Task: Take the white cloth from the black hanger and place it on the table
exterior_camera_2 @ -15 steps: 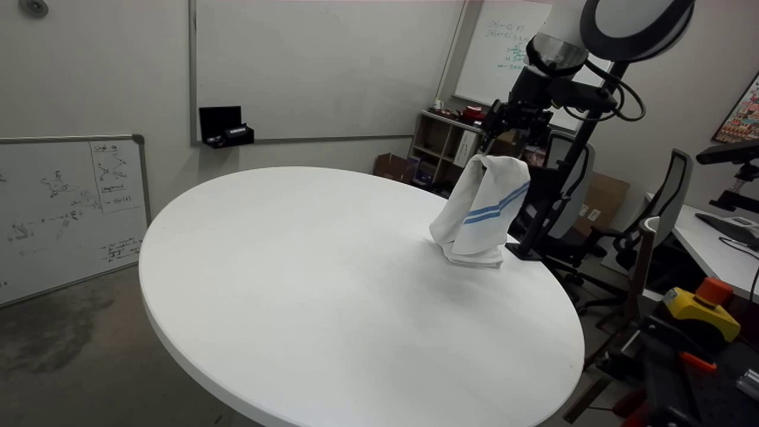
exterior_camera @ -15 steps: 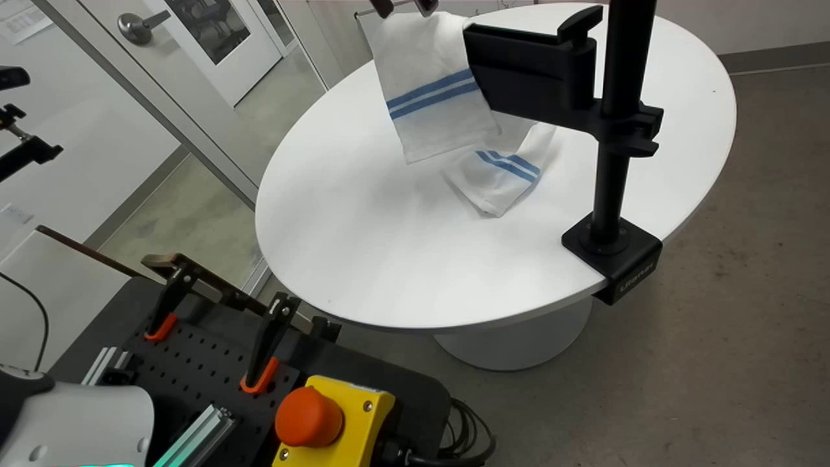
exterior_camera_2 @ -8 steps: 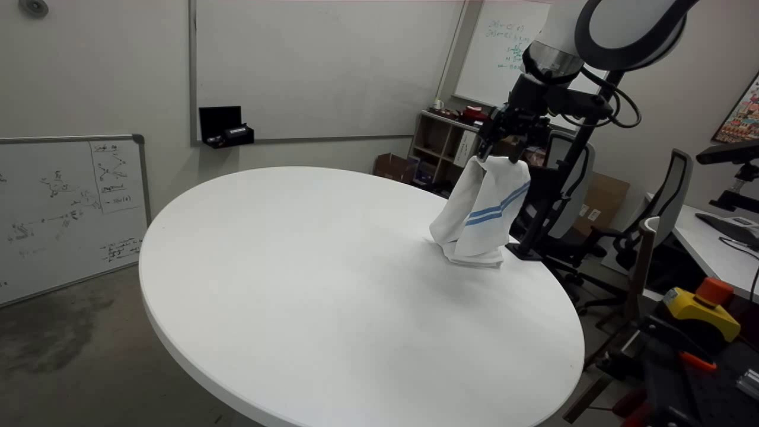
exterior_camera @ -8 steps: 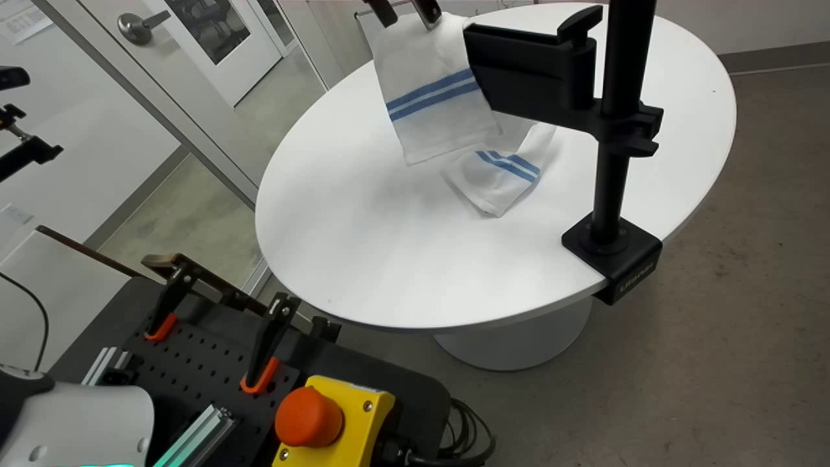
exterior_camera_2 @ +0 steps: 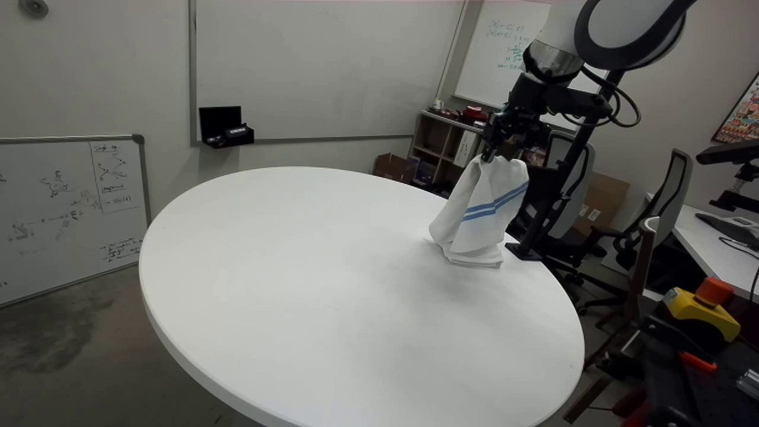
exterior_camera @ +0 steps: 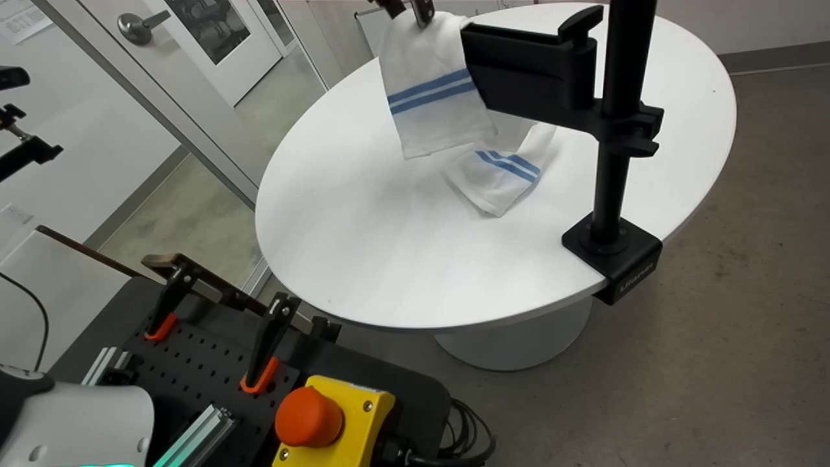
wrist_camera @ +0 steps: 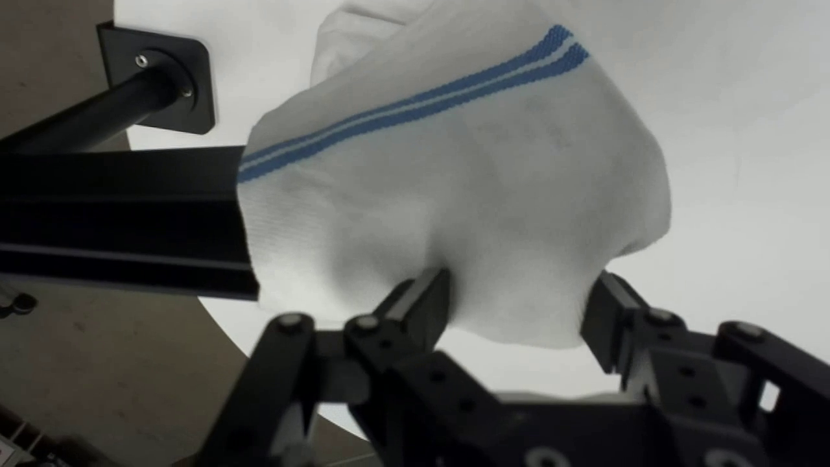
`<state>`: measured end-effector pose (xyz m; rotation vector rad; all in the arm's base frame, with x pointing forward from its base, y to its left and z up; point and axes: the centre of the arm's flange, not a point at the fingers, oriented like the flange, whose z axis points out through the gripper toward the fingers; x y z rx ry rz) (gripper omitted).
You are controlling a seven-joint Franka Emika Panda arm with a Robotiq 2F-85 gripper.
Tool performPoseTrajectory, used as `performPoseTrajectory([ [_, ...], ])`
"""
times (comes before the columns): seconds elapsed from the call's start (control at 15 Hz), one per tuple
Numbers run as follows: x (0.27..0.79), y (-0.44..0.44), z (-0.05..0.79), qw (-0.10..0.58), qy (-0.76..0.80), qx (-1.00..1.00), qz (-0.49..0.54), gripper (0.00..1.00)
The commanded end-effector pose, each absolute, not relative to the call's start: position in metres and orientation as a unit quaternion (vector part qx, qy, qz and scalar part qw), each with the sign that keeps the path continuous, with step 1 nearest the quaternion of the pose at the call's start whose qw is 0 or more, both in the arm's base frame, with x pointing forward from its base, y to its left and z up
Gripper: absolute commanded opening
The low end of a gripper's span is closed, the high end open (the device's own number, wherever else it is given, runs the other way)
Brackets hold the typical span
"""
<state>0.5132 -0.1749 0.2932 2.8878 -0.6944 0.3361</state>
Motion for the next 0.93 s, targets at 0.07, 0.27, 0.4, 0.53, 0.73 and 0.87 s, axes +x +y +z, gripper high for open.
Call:
performPoseTrajectory([
  [0.07,0.518,-0.170,0.292,0.071,-0.228,0.963,0.127,0.16],
  [0.27,0.518,-0.167,0.295,0.068,-0.227,0.962,0.133,0.00],
  [0.4,0.517,-0.167,0.297,0.065,-0.229,0.961,0.138,0.00],
  [0.53,0.515,-0.169,0.300,0.062,-0.234,0.960,0.141,0.02],
  [0.73,0.515,-0.171,0.316,0.049,-0.251,0.954,0.155,0.02],
  [0.87,0.515,-0.170,0.336,0.035,-0.266,0.947,0.176,0.02],
])
